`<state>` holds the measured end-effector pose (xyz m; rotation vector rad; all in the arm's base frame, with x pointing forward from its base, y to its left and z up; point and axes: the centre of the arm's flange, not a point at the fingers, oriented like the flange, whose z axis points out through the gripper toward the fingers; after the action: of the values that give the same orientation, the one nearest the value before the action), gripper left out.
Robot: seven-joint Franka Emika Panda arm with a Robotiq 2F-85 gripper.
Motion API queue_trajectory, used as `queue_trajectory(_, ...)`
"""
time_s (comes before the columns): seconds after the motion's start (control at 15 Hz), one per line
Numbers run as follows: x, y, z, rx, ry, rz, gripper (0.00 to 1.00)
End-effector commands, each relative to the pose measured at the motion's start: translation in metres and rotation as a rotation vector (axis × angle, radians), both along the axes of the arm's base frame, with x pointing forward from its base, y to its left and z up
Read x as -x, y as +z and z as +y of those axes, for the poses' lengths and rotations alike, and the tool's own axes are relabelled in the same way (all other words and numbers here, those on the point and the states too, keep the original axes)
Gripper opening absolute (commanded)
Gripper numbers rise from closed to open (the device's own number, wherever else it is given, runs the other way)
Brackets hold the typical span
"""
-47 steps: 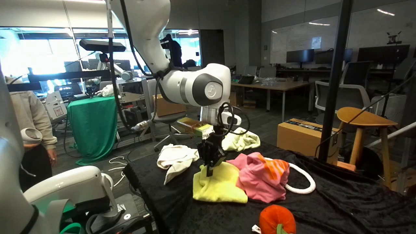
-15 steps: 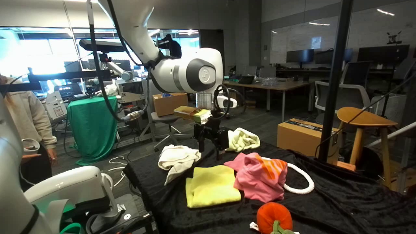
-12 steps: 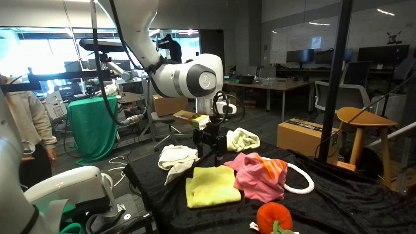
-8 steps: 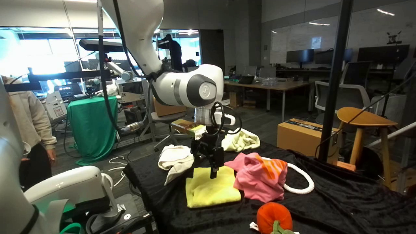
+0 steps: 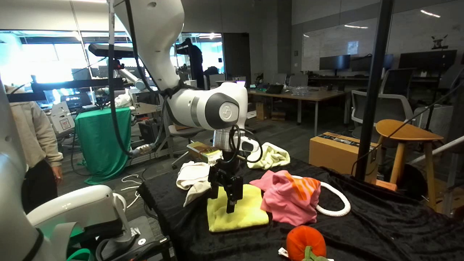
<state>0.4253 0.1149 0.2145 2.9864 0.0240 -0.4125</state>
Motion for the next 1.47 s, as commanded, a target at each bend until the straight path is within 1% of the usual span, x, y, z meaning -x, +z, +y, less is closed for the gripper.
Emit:
queue_trajectory(0.0, 0.008, -0.005, -0.006, 0.004, -0.035, -0.004, 1.00)
queue_trajectory(0.47, 0.010, -0.020, -0.013, 0.002, -0.048, 0.011, 1.00)
queue_trajectory(0.53, 0.010, -0.022, -0.013, 0.002, -0.048, 0.011, 0.96)
queue_trajectory(0.6, 0.010, -0.022, -0.013, 0.001, -0.047, 0.011, 0.72)
queue_trajectory(0.73, 0.011, -0.024, -0.013, 0.003, -0.049, 0.014, 0.70)
queue_trajectory(0.93, 0.012, -0.023, -0.014, 0.007, -0.051, 0.013, 0.44)
queue_trajectory(1.27, 0.014, -0.014, -0.013, 0.005, -0.045, -0.001, 0.07)
queue_trajectory(1.4, 0.013, -0.010, -0.012, 0.006, -0.044, -0.009, 0.03)
